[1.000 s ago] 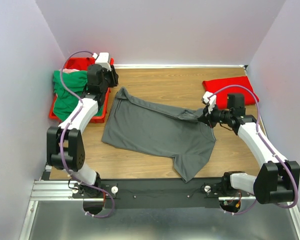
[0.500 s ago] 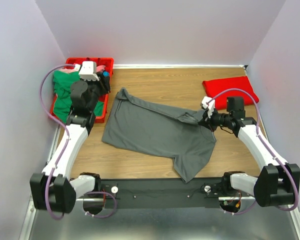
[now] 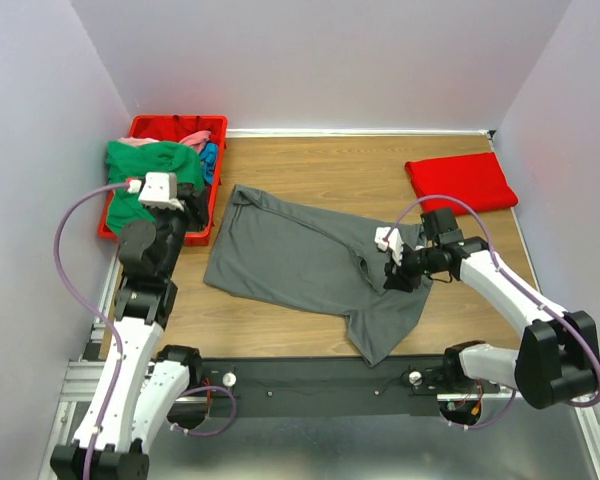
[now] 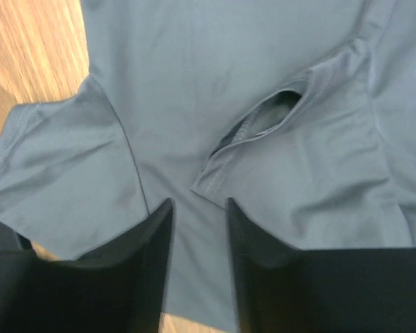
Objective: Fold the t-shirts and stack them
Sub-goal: Fold the tshirt
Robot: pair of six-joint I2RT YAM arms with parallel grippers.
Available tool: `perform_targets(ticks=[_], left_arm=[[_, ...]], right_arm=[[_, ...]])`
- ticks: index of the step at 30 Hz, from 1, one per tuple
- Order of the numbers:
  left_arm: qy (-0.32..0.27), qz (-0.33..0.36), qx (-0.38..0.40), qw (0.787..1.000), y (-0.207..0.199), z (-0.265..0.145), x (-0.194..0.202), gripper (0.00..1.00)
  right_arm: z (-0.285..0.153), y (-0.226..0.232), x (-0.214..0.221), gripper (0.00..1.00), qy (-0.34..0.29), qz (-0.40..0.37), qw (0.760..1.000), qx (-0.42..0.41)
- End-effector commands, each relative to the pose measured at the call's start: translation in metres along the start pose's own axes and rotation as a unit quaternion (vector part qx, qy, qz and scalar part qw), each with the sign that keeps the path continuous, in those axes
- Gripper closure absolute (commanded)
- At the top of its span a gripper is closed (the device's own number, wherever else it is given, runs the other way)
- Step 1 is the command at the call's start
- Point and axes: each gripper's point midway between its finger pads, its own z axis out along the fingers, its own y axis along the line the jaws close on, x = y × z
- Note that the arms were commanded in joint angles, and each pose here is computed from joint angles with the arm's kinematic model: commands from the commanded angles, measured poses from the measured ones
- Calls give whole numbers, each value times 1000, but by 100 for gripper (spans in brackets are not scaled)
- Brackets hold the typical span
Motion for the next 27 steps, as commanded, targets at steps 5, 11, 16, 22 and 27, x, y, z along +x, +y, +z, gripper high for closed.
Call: perform_targets(ticks=[5,11,16,22,27], left_arm=[[-1,17,-6,1000,3,-38,6,46],[-10,14,-7,1000,3,-40,4,46],[-15,14,-6,1000,2,-40,2,46],[-12,13,-1,1000,1,-40,4,46],[-13,12,-1,1000,1,-40,4,46]], right_arm=[[-12,-46,-56,49,-22,56,998,23],[17,-65,-51,51,18,115,993,10],[40,-68,-44,51,62,132,989,10],[62,-74,-33,52,110,126,985,33],[65,-83,-33,66,121,127,983,50]])
